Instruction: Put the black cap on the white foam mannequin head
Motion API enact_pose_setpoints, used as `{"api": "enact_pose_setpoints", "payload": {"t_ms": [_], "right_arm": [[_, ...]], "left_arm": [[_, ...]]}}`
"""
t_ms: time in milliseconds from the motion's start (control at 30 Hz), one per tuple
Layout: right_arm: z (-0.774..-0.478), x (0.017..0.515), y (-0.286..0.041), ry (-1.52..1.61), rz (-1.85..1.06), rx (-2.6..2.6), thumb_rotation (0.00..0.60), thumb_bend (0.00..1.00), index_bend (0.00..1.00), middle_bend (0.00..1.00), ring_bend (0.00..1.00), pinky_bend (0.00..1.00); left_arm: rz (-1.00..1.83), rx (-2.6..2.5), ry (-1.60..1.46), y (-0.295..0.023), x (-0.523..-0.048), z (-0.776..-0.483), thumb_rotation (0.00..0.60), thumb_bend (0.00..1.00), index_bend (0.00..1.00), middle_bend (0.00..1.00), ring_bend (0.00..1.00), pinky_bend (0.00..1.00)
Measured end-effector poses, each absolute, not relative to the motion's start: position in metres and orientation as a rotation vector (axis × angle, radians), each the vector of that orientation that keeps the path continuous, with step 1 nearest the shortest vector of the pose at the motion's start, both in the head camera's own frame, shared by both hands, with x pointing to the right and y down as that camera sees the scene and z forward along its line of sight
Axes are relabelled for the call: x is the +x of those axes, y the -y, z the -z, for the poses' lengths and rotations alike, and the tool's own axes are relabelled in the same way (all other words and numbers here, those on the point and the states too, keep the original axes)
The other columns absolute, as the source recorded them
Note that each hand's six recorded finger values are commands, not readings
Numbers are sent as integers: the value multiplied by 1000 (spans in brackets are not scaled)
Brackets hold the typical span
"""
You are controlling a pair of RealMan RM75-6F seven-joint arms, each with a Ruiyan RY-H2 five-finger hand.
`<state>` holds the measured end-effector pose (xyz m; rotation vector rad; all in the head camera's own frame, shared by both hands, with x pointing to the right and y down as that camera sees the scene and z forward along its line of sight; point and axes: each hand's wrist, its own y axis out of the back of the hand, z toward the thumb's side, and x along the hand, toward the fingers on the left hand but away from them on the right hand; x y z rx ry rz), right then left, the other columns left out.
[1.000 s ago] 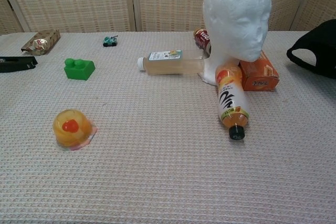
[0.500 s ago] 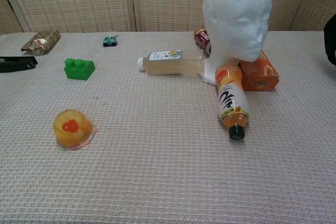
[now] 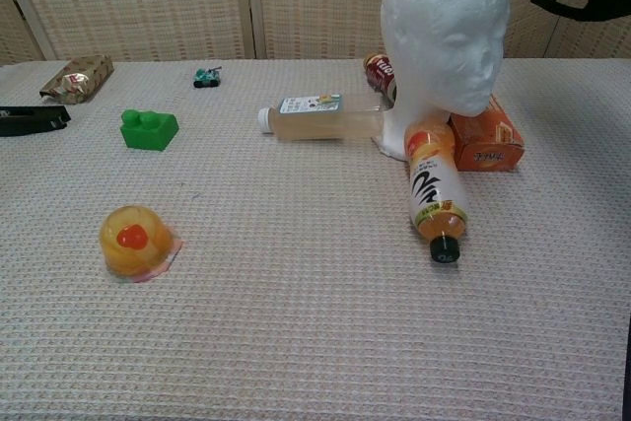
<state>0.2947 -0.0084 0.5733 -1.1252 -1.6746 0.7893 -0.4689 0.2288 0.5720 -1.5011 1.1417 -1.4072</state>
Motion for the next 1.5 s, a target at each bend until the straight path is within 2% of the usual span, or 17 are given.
{"api": "enact_pose_setpoints", "payload": {"t_ms": [133,367,600,833,933,1000,1067,1133,1200,1367,1433,1500], "right_arm": [[-572,259,7,1602,-745,-1179,600,481,752,1000,1000,1000],[-585,218,-20,1482,-690,-1295,600,481,753,1000,1000,1000],[-598,206,-53,1369,-672,-1365,600,481,755,1000,1000,1000],[-616,214,-77,1260,-720,-1398,600,470,746,1000,1000,1000],[-625,220,-83,1237,-755,-1420,600,428,628,1000,1000,1000],[-630,227,-88,1217,-784,-1430,600,370,444,1000,1000,1000],[-633,236,-92,1190,-810,-1430,600,278,189,1000,988,1000],[-633,243,-95,1173,-827,-1431,600,225,50,1000,957,1000],[-631,251,-99,1161,-839,-1433,600,188,1,1000,921,1000],[-619,271,-111,1126,-869,-1431,600,139,0,968,846,1000],[-615,280,-115,1102,-889,-1423,600,134,0,897,810,1000],[-610,290,-122,1071,-929,-1410,600,133,0,769,748,953]], "left_arm": [[1407,-1497,-1150,-229,-470,-571,600,153,0,0,0,150],[1400,-1502,-1153,-230,-469,-569,600,153,0,0,0,150],[1399,-1501,-1153,-230,-469,-567,600,153,0,0,0,150],[1401,-1502,-1148,-231,-469,-568,600,153,0,0,0,151],[1399,-1501,-1149,-231,-468,-567,600,152,0,0,0,150],[1400,-1501,-1148,-231,-469,-567,600,153,0,0,0,150],[1403,-1501,-1145,-231,-469,-568,600,153,0,0,0,150],[1405,-1502,-1142,-231,-468,-568,600,154,0,0,0,150],[1405,-1504,-1139,-232,-468,-569,600,153,0,0,0,150],[1405,-1506,-1128,-232,-467,-569,600,153,0,0,0,150],[1404,-1507,-1124,-233,-466,-570,600,153,0,0,0,151],[1402,-1508,-1121,-233,-466,-569,600,154,0,0,0,150]]}}
